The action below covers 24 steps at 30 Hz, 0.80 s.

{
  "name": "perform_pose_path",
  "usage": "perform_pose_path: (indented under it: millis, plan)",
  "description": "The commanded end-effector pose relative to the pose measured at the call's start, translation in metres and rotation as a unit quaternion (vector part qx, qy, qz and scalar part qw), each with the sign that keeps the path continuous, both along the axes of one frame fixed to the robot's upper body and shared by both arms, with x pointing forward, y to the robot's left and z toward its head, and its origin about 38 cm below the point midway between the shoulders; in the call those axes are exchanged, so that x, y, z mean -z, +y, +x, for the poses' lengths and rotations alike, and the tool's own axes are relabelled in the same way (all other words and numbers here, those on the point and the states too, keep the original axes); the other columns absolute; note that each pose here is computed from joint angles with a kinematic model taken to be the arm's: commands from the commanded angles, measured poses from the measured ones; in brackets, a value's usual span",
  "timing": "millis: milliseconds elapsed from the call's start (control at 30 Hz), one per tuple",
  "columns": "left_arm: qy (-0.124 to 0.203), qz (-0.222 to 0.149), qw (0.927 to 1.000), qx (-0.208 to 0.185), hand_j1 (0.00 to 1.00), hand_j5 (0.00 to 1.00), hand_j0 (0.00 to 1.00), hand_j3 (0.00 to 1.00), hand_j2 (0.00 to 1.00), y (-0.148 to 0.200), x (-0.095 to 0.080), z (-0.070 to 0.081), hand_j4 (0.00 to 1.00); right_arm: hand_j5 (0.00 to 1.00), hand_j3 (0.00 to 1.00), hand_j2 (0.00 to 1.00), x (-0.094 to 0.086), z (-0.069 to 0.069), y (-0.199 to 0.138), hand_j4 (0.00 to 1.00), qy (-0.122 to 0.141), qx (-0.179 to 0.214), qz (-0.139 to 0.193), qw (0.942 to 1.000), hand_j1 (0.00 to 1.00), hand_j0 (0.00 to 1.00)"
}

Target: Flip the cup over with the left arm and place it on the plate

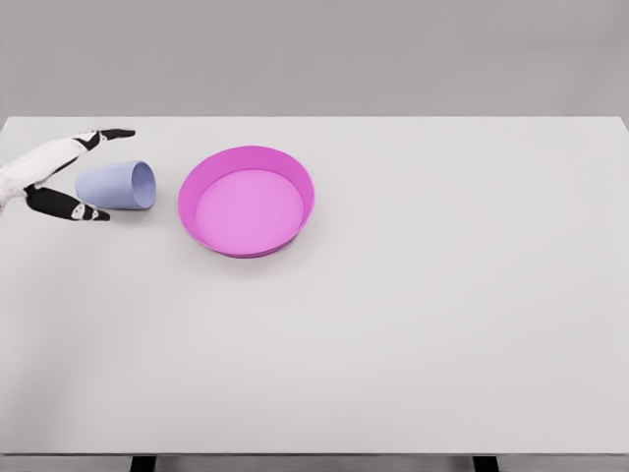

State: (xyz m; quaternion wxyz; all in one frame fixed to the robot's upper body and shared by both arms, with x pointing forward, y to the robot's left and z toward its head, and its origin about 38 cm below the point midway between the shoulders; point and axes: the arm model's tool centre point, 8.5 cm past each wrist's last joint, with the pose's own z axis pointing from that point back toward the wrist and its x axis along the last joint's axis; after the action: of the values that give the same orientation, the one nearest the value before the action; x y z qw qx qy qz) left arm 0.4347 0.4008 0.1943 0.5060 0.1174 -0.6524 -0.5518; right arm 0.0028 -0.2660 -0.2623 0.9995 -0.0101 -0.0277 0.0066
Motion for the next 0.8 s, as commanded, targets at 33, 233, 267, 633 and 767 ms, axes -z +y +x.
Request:
perform_pose_path:
  millis: [33, 233, 267, 633, 767]
  plan:
    - [0.028, -0.007, 0.9995, -0.009, 1.0, 1.0, 1.0, 1.0, 1.0, -0.008, 0.016, 0.004, 1.0, 1.0, 1.0, 1.0, 0.0, 0.0, 0.0, 1.0, 0.0, 0.0, 0.0, 1.0, 1.0, 1.0]
    - [0.068, 0.019, 0.9957, -0.06, 1.0, 1.0, 1.0, 1.0, 1.0, -0.007, 0.027, 0.013, 1.0, 1.0, 1.0, 1.0, 0.0, 0.0, 0.0, 1.0, 0.0, 0.001, 0.0, 1.0, 1.0, 1.0]
    - [0.072, 0.025, 0.9946, -0.07, 1.0, 1.0, 1.0, 1.0, 1.0, -0.006, 0.025, 0.016, 1.0, 1.0, 1.0, 1.0, 0.0, 0.0, 0.0, 1.0, 0.001, 0.0, 0.0, 1.0, 1.0, 1.0]
    - [0.099, 0.079, 0.9844, -0.122, 1.0, 1.0, 1.0, 1.0, 1.0, -0.007, 0.027, 0.033, 1.0, 1.0, 1.0, 1.0, 0.0, 0.0, 0.0, 1.0, 0.0, 0.0, 0.0, 1.0, 1.0, 1.0]
    - [0.096, 0.097, 0.9834, -0.119, 1.0, 1.0, 1.0, 1.0, 1.0, -0.015, 0.032, 0.036, 1.0, 1.0, 1.0, 1.0, 0.0, 0.0, 0.0, 1.0, 0.0, 0.001, 0.0, 1.0, 1.0, 1.0]
